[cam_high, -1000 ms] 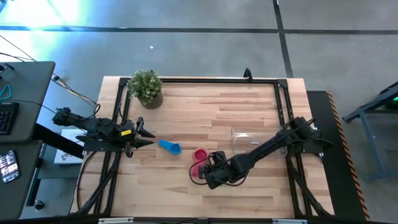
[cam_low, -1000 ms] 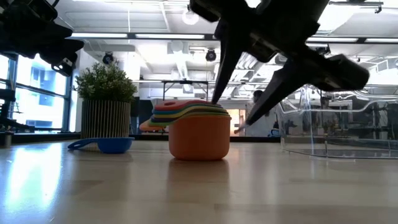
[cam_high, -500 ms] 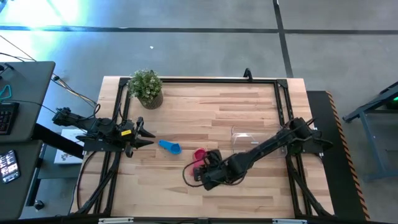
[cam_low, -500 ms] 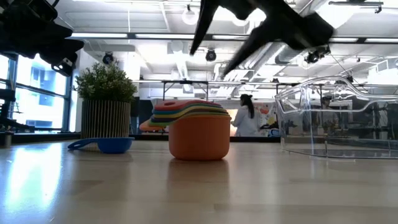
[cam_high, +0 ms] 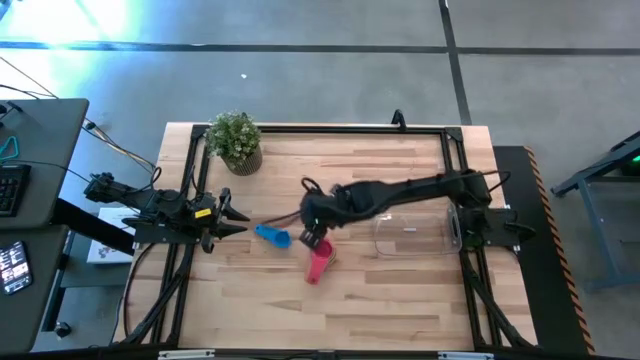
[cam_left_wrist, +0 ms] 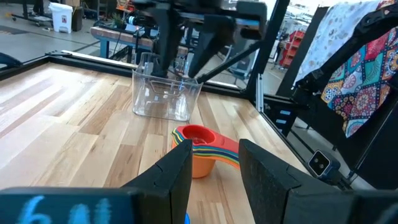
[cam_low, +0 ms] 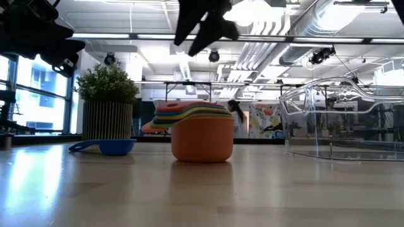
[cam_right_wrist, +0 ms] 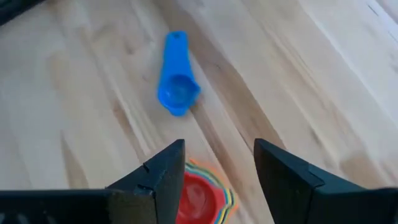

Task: Nest measuring cups in basket
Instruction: Stack the dark blue measuring cup on top of the red measuring cup

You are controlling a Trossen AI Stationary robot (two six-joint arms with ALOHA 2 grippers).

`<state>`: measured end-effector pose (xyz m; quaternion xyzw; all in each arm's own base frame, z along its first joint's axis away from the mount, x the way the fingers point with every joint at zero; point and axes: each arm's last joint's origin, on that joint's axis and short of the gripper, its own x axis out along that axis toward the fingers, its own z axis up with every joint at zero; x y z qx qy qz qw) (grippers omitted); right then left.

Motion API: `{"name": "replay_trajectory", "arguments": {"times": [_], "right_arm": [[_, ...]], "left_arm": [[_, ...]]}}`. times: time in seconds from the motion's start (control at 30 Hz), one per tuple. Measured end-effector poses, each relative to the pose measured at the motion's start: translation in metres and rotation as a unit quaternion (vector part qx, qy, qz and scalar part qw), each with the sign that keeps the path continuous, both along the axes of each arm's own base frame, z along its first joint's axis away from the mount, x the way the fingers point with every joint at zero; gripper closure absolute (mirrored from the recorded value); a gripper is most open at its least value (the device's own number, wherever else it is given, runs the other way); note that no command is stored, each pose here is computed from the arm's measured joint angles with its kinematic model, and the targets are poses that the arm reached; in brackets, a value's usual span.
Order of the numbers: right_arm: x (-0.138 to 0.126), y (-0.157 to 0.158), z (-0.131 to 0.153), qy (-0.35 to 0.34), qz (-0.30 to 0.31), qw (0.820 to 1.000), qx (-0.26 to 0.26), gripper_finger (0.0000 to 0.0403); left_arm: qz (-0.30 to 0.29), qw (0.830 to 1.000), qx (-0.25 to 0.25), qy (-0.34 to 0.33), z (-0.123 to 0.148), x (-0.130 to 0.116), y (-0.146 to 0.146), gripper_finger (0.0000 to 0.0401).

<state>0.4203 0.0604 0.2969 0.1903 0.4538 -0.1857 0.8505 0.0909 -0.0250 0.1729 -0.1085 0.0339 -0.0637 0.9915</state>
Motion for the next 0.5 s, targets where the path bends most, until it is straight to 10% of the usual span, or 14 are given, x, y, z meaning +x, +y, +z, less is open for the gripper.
{"name": "replay_trajectory", "arguments": {"times": [0.5], "right_arm": [[0.053, -0.035, -0.044, -0.064, 0.136, 0.989, -0.014, 0.0219]], "left_arm": [[0.0, 1.0, 0.0, 0.0, 0.0, 0.0, 0.0, 0.0279]]}}
